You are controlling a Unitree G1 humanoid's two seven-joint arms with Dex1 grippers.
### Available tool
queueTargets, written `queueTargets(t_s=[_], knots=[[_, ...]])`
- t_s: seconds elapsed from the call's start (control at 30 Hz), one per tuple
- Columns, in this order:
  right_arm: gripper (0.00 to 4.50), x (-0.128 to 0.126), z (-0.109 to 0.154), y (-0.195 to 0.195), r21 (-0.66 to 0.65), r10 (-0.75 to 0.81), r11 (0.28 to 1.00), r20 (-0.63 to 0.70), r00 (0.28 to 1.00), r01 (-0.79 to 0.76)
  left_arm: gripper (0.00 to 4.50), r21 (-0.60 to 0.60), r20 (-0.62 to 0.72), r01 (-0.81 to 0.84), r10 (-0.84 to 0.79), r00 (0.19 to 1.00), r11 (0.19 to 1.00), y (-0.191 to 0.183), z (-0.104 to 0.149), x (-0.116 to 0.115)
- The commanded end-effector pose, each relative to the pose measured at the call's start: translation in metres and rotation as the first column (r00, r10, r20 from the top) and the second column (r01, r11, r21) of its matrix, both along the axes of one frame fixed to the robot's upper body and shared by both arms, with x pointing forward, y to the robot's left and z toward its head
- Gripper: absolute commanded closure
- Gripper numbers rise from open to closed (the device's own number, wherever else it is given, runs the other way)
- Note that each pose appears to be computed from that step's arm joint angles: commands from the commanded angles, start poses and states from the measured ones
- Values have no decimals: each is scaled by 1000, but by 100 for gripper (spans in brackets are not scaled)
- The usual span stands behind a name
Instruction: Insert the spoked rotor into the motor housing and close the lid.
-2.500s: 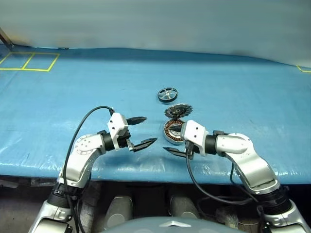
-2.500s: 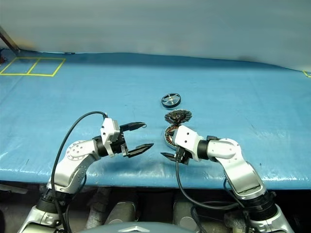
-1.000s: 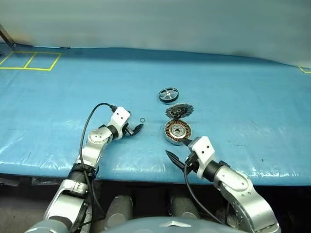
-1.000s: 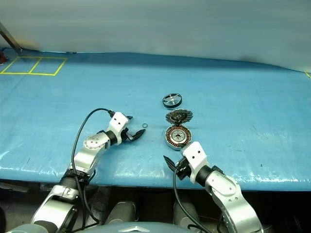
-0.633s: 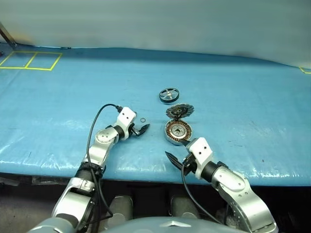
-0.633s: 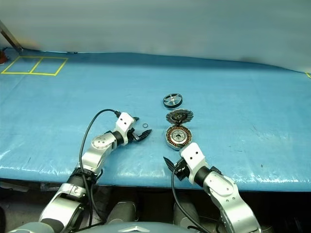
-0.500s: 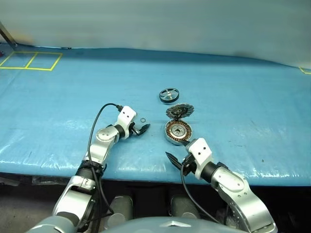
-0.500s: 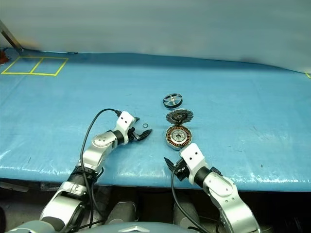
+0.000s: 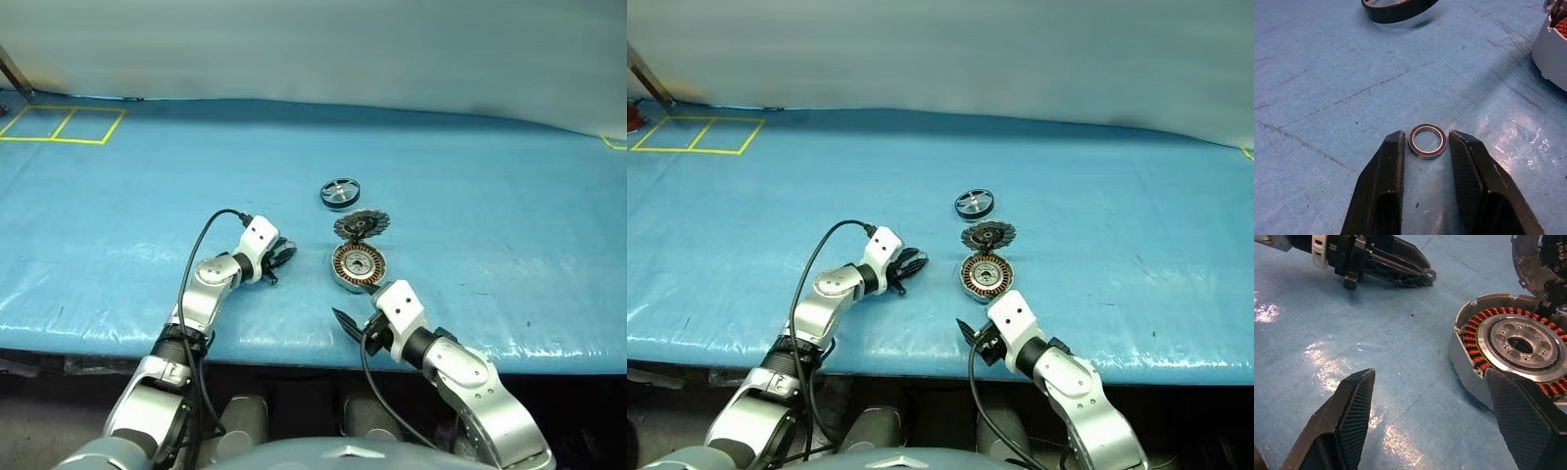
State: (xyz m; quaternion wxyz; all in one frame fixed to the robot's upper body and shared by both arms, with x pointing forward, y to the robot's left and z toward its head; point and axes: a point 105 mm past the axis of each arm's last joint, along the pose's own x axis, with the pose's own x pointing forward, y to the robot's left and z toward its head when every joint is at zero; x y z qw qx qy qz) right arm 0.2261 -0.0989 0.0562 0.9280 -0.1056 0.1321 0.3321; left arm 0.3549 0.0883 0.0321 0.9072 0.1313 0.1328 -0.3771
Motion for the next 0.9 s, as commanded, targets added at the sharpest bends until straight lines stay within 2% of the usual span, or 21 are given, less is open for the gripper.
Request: queueTargets(t_s=[0.03, 0.1, 0.33, 0.47, 0.6, 0.67, 0.77, 0.9], knots=[[70, 3, 7, 1, 4, 6, 1000, 36, 999, -6, 323, 54, -58, -42, 45, 997, 998, 13, -22, -5], [70, 3, 7, 0, 0, 4, 1000, 36, 999, -4, 373, 64, -42, -70, 72, 996, 996, 16, -21, -2], [70, 4, 7, -1, 7, -8, 1000, 32, 999, 8, 383, 45, -30, -69, 70, 997, 997, 22, -21, -4], [70, 5, 8, 0, 3, -5, 1000, 39, 999, 5, 383, 0, 10, -63, 63, 998, 998, 25, -12, -4], [70, 4, 10, 2, 20, 2, 1000, 40, 999, -2, 383, -143, 117, 45, -28, 993, 989, 18, 21, -12], [70, 5, 11, 2, 28, 2, 1000, 42, 999, -3, 383, -166, 151, 85, -60, 987, 982, 17, 29, -16], [70, 1, 19, 5, 113, 21, 993, 27, 999, -24, 383, -268, 209, 191, -136, 968, 944, 10, 59, -27], [70, 1, 20, 1, 121, 13, 993, 20, 1000, -16, 383, -262, 249, 322, -259, 933, 910, -7, 78, -44]])
